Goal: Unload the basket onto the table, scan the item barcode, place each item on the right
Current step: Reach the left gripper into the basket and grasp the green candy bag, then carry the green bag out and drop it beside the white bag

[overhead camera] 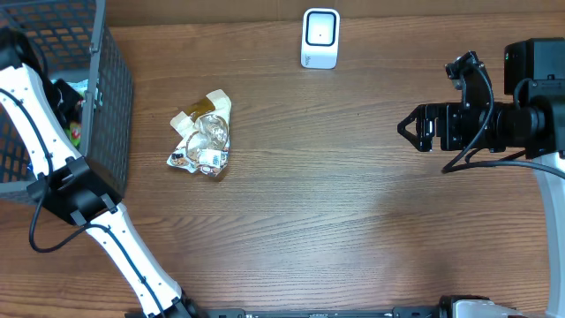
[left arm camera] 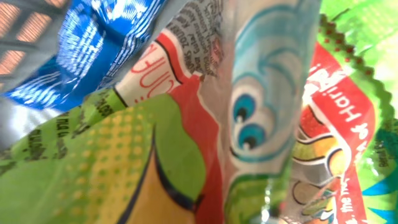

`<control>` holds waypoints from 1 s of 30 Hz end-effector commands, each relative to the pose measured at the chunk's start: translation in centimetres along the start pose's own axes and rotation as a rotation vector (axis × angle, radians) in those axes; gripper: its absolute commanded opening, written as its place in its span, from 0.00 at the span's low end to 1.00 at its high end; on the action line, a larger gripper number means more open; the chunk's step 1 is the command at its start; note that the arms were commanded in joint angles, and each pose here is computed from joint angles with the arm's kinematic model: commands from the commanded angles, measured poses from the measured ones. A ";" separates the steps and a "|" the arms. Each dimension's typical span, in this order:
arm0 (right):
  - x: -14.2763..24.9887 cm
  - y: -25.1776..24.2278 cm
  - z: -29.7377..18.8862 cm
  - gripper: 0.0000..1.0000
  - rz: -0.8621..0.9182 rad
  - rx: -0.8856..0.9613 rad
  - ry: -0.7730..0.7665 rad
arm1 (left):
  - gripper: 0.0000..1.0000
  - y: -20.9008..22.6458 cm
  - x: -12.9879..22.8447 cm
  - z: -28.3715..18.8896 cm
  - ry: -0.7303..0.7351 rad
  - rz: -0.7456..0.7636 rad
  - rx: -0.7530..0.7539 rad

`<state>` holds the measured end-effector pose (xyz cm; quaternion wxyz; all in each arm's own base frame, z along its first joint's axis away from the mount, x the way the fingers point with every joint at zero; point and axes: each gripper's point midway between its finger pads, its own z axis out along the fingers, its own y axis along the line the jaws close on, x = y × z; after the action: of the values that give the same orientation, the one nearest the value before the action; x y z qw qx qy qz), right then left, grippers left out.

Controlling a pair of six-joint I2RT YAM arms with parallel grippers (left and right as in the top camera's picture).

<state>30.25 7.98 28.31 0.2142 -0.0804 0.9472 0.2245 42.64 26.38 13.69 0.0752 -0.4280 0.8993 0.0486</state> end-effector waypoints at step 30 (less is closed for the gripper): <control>-1.0 0.5 -0.7 1.00 -0.024 -0.007 -0.047 | 0.04 -13.7 23.2 -32.5 -0.383 0.605 0.599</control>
<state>30.82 7.99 28.58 0.2273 -0.0835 0.9441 0.2236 36.02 -2.25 42.36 0.3664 -0.1159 0.9179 -0.0986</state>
